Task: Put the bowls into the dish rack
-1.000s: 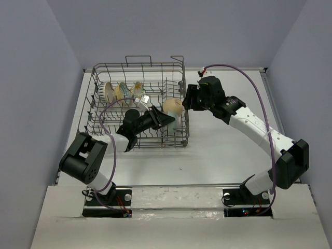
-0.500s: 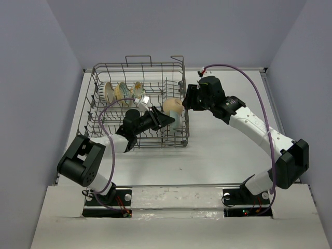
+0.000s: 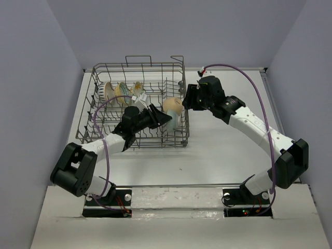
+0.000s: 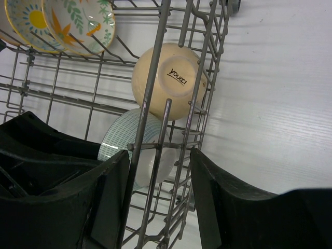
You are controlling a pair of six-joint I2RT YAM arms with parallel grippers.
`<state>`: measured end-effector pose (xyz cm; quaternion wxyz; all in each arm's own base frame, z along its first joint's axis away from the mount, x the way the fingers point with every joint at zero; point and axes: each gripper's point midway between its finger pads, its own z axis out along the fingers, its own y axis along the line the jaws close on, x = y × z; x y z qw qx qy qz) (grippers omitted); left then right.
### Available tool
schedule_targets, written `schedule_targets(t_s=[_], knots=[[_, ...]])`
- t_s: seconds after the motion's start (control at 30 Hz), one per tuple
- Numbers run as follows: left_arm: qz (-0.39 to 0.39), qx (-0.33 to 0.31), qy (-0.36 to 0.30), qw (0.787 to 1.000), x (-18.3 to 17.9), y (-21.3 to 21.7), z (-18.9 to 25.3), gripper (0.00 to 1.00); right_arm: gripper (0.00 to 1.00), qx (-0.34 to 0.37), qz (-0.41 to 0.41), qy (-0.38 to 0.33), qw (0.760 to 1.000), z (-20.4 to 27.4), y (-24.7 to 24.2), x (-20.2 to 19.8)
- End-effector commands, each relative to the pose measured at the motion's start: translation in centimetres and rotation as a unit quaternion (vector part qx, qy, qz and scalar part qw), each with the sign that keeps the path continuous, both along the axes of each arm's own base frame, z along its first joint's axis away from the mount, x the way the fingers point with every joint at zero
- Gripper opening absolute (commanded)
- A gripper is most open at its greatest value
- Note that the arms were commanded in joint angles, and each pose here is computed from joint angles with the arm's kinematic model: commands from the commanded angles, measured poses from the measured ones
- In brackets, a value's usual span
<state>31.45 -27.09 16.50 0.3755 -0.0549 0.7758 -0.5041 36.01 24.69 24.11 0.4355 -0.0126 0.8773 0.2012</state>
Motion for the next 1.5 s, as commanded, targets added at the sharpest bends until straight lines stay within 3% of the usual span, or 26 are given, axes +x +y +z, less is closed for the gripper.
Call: schedule_targets(t_s=[0.0,0.93,1.23,1.47], knots=[[0.024,0.026,-0.021,0.999,1.0,0.9,0.8,0.45,0.56,0.013,-0.010,-0.035,0.999,2.4,0.1,1.3],[0.028,0.090,-0.027,0.995,0.3,2.4,0.4,0.43,0.55,0.016,-0.009,-0.033,0.999,2.4,0.2,1.2],[0.045,0.121,-0.070,0.989,0.0,3.9,4.1,0.52,0.56,0.013,-0.010,-0.033,0.999,2.3,0.1,1.2],[0.072,0.137,-0.133,0.979,0.2,5.3,10.8,0.56,0.57,0.018,-0.011,-0.045,0.999,3.4,0.0,1.1]])
